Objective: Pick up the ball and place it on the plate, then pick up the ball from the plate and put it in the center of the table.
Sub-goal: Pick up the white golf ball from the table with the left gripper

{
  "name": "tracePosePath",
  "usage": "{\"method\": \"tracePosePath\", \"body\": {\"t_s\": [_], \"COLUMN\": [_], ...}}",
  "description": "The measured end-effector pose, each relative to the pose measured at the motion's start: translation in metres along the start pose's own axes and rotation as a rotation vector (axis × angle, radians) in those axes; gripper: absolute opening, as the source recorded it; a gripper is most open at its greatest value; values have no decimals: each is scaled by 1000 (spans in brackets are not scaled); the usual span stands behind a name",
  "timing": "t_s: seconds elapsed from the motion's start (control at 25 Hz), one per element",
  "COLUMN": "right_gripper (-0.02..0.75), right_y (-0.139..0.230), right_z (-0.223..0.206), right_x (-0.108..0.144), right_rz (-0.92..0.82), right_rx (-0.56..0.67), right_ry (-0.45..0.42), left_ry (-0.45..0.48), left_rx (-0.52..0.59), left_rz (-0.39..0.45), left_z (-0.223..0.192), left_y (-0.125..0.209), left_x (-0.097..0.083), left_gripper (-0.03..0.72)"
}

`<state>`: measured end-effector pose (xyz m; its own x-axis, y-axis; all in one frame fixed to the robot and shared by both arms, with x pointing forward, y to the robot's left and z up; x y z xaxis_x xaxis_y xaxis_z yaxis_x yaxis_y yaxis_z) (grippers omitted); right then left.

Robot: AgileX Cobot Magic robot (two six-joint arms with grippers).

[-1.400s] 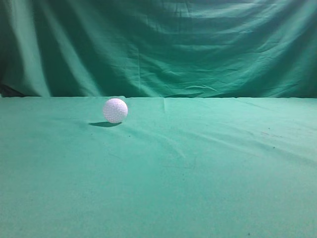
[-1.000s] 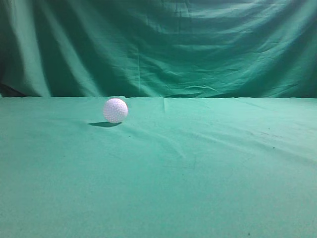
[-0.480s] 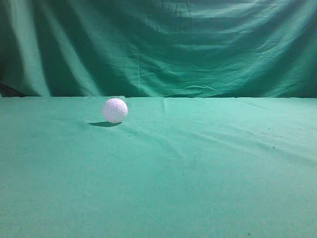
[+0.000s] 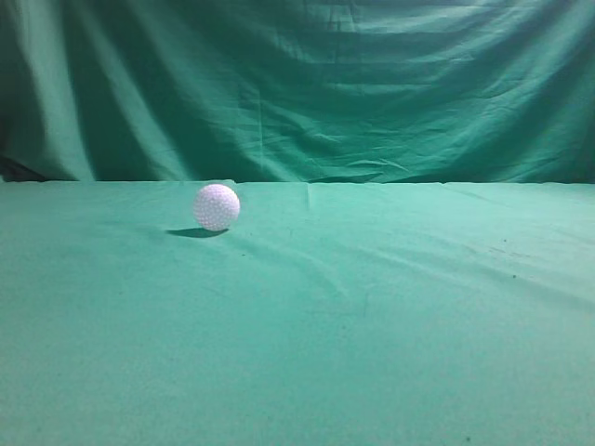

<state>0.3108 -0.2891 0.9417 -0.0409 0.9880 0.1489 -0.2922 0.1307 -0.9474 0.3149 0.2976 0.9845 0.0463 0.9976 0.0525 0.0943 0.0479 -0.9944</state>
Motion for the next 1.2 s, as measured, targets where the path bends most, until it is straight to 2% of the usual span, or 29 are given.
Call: {"method": "tracePosePath", "body": {"t_s": [0.16,0.24,0.4,0.52,0.68,0.76,1.0,1.08,1.2], "right_gripper": [0,0,0,0,0,0,0,0,0], "right_y": [-18,-28,-43,-51,-66,-67,-68,-70,-73], "right_z": [2,4,9,13,20,21,21,23,24], "right_x": [3,1,-7,-6,-4,-4,-4,-3,4], "right_rz": [-203,-287,-351,-321,-264,-256,-245,-244,-207], "right_rx": [-161,-250,-401,-432,-481,-492,-493,-488,-433], "right_ry": [-41,-42,-11,-9,-5,-1,1,-8,-38], "left_ry": [-33,-38,-6,8,18,12,-16,-8,8], "left_rx": [-153,-184,-89,15,183,191,98,82,157], "left_rz": [41,91,234,270,269,270,281,210,90], "left_z": [1,2,1,-5,-20,-30,-47,-49,-54], "left_y": [-17,-20,-20,-31,-43,-50,-62,-69,-80], "left_x": [4,5,2,1,-1,-1,4,4,3], "left_gripper": [0,0,0,0,0,0,0,0,0]}}
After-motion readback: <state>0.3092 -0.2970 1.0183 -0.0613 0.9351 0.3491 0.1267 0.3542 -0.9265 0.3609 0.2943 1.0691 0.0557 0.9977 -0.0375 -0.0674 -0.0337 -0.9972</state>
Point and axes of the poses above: a point on each arm's last joint axis where the gripper is mounted, z pointing back along that axis away from the gripper, x along the wrist's bending axis when the last joint is at zero, y = z × x, the point moved 2 cm from there along -z, pointing out along that axis toward the gripper, and after that the axes turned 8 degrees about -z, right-handed, at the moved point
